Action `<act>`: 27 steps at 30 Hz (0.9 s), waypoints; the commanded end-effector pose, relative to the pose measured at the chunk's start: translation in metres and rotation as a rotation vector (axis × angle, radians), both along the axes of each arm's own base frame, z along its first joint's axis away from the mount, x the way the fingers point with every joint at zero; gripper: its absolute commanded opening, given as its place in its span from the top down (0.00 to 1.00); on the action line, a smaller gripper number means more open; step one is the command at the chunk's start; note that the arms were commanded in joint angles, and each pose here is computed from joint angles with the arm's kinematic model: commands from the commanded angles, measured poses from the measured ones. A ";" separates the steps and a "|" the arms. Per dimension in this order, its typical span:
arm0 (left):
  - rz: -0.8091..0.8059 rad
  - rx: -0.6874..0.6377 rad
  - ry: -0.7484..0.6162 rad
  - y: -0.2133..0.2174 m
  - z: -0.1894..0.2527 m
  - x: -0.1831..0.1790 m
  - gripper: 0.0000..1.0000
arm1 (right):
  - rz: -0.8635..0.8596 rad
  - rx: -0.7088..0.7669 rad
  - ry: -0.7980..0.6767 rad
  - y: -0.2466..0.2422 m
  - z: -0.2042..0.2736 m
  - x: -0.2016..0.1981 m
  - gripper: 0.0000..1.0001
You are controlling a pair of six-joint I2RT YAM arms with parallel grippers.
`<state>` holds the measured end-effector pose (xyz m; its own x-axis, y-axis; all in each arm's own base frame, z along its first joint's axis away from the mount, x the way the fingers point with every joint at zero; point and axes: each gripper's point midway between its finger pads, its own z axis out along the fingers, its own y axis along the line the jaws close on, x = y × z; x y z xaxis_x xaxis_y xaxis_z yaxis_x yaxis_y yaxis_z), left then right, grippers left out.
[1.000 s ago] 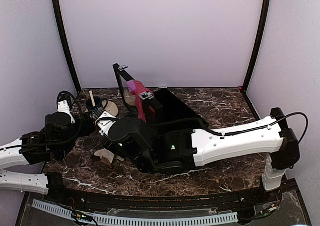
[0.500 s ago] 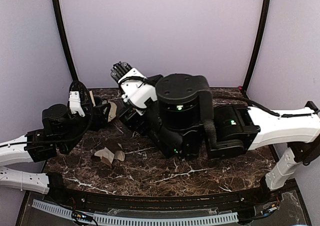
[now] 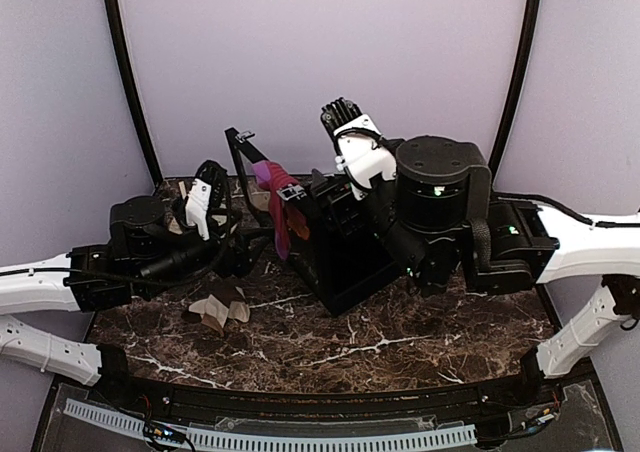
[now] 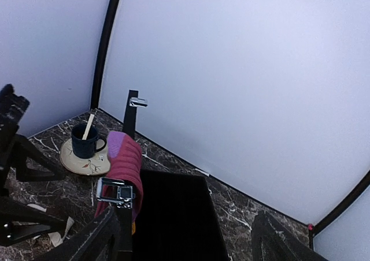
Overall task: Roll the socks
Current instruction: Pick up the sock from the storage box.
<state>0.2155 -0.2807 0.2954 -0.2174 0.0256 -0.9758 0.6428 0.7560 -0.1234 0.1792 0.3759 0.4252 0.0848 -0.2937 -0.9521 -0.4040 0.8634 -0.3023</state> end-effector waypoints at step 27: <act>0.496 0.201 -0.246 -0.014 -0.005 0.029 0.21 | -0.002 0.102 0.129 -0.019 -0.027 0.056 0.22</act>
<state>0.2438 -0.3042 0.2804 -0.0518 0.2144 -0.9754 0.2501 0.9483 0.1952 0.2316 0.3520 0.3963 -0.0367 -0.2192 -0.9750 -0.4219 0.8878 -0.1837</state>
